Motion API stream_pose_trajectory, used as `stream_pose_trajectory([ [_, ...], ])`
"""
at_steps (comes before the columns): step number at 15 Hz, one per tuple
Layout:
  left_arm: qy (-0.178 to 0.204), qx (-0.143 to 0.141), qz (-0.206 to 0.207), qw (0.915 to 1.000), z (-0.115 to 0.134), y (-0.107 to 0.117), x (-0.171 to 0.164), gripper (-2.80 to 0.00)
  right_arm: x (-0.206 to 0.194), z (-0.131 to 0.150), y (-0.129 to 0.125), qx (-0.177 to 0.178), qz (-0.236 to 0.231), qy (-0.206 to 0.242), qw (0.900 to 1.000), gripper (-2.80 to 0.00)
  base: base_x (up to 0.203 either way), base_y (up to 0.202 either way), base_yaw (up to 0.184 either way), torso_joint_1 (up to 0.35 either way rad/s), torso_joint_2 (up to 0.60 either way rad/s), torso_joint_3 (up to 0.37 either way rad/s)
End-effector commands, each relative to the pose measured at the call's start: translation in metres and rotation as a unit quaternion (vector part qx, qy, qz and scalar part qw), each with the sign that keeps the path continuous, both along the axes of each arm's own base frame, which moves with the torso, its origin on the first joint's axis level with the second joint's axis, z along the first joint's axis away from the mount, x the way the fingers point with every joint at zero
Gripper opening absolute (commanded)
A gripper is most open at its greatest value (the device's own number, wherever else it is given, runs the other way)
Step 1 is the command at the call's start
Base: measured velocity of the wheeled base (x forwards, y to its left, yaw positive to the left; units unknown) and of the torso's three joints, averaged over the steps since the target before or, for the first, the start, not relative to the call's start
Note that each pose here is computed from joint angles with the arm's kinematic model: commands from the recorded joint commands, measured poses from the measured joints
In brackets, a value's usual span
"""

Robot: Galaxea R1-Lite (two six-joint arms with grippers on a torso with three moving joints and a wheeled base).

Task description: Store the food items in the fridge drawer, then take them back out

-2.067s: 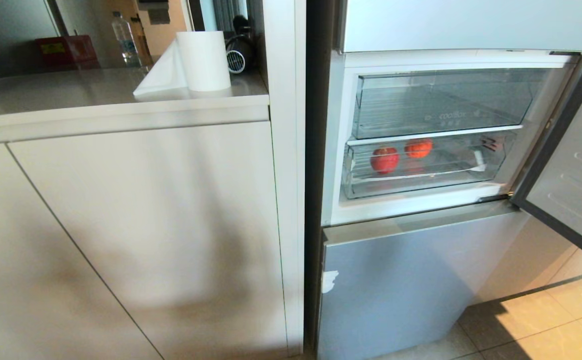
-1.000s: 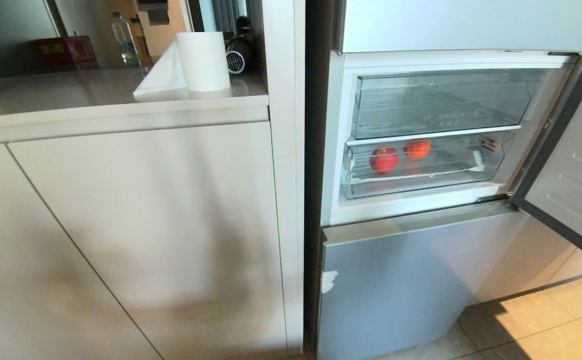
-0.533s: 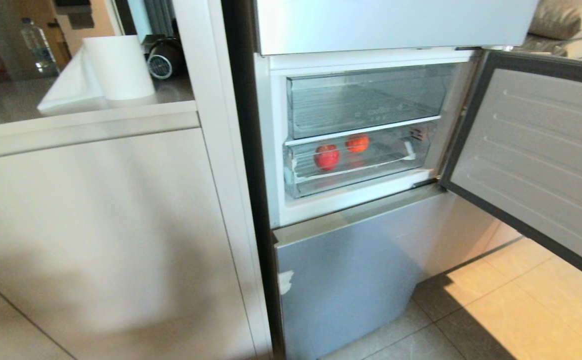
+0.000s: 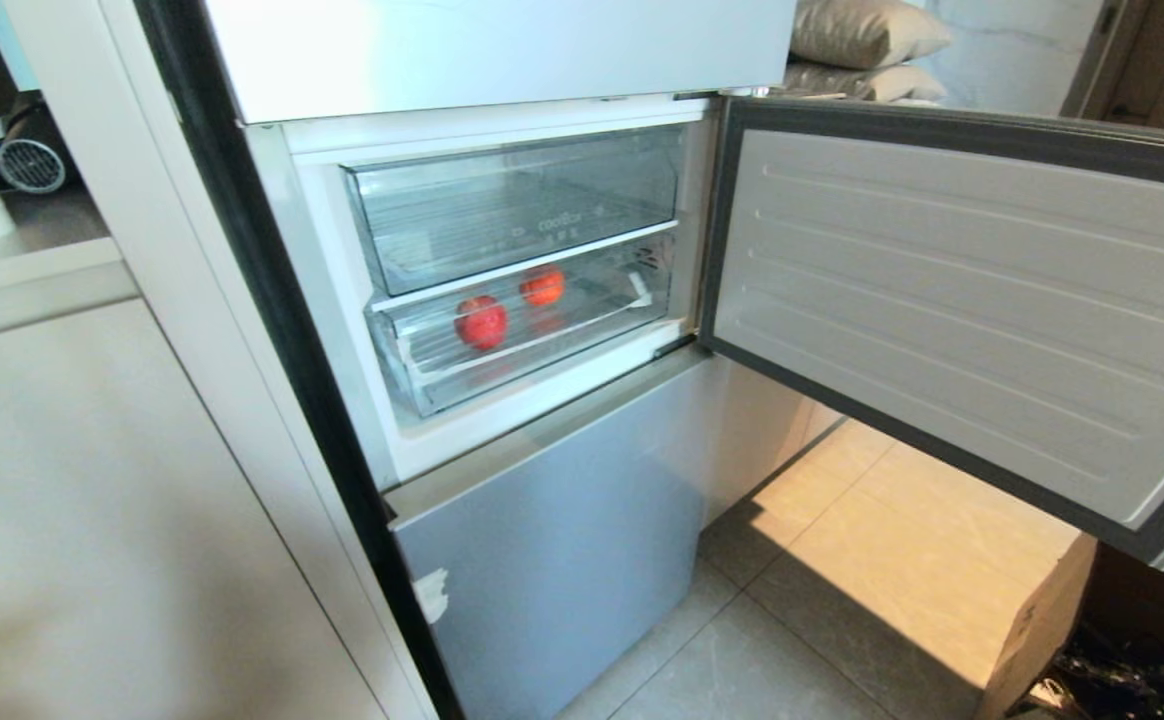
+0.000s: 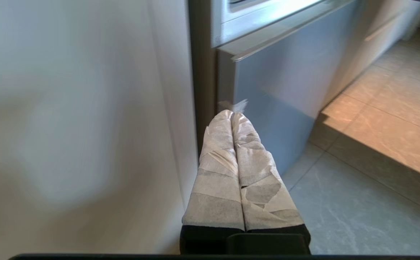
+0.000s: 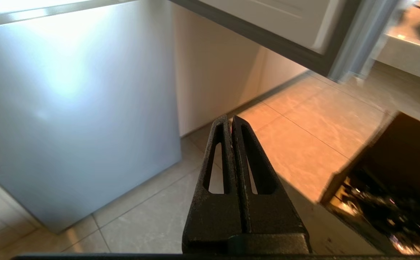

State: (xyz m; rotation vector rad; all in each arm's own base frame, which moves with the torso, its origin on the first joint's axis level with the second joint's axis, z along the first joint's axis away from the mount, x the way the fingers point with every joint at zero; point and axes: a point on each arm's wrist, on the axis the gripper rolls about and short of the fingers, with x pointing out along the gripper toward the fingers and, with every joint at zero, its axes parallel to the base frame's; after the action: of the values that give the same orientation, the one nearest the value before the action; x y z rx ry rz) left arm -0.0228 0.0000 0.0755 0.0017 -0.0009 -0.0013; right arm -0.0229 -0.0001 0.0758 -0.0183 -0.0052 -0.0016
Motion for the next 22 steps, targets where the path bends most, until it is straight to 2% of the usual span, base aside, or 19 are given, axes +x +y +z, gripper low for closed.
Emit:
stream_pose_trajectory([
  [1,0.0,0.0,0.0,1.0,0.0,0.0,0.0,-2.8,0.0,0.0,0.0,0.009,0.0,0.001,1.0,-2.8,-0.002,0.005,-0.082,0.004,0.0,0.001],
  [4,0.0,0.0,0.0,1.0,0.0,0.0,0.0,-2.8,0.007,0.008,0.0,0.013,-0.001,0.027,1.0,-2.8,0.0,0.0,0.0,0.0,0.0,0.0],
  [5,0.0,0.0,0.0,1.0,0.0,0.0,0.0,-2.8,0.012,0.019,0.0,0.033,-0.005,0.015,0.999,-2.8,0.0,0.0,0.0,0.0,0.0,0.0],
  [7,0.0,0.0,0.0,1.0,0.0,0.0,0.0,-2.8,0.032,0.048,-0.001,0.098,-0.029,0.006,0.995,-2.8,0.0,0.0,0.0,0.0,0.0,0.0],
  [9,0.0,0.0,0.0,1.0,0.0,0.0,0.0,-2.8,0.059,0.079,-0.006,0.184,-0.086,-0.017,0.979,-2.8,0.0,0.0,0.0,0.0,0.0,0.0],
  [11,0.0,0.0,0.0,1.0,0.0,0.0,0.0,-2.8,0.075,0.101,-0.018,0.238,-0.169,-0.073,0.953,-2.8,0.0,0.0,0.0,0.0,0.0,0.0],
  [13,0.0,0.0,0.0,1.0,0.0,0.0,0.0,-2.8,0.081,0.113,-0.03,0.254,-0.219,-0.121,0.934,-2.8,0.0,0.0,0.0,0.0,0.0,0.0],
  [15,0.0,0.0,0.0,1.0,0.0,0.0,0.0,-2.8,0.08,0.123,-0.044,0.252,-0.271,-0.159,0.915,-2.8,0.0,0.0,0.0,0.0,0.0,0.0],
  [18,0.0,0.0,0.0,1.0,0.0,0.0,0.0,-2.8,0.088,0.141,-0.074,0.279,-0.314,-0.187,0.888,-2.8,0.0,0.0,0.0,0.0,0.0,0.0],
  [22,0.0,0.0,0.0,1.0,0.0,0.0,0.0,-2.8,0.104,0.162,-0.117,0.312,-0.318,-0.195,0.874,-2.8,0.0,0.0,0.0,0.0,0.0,0.0],
])
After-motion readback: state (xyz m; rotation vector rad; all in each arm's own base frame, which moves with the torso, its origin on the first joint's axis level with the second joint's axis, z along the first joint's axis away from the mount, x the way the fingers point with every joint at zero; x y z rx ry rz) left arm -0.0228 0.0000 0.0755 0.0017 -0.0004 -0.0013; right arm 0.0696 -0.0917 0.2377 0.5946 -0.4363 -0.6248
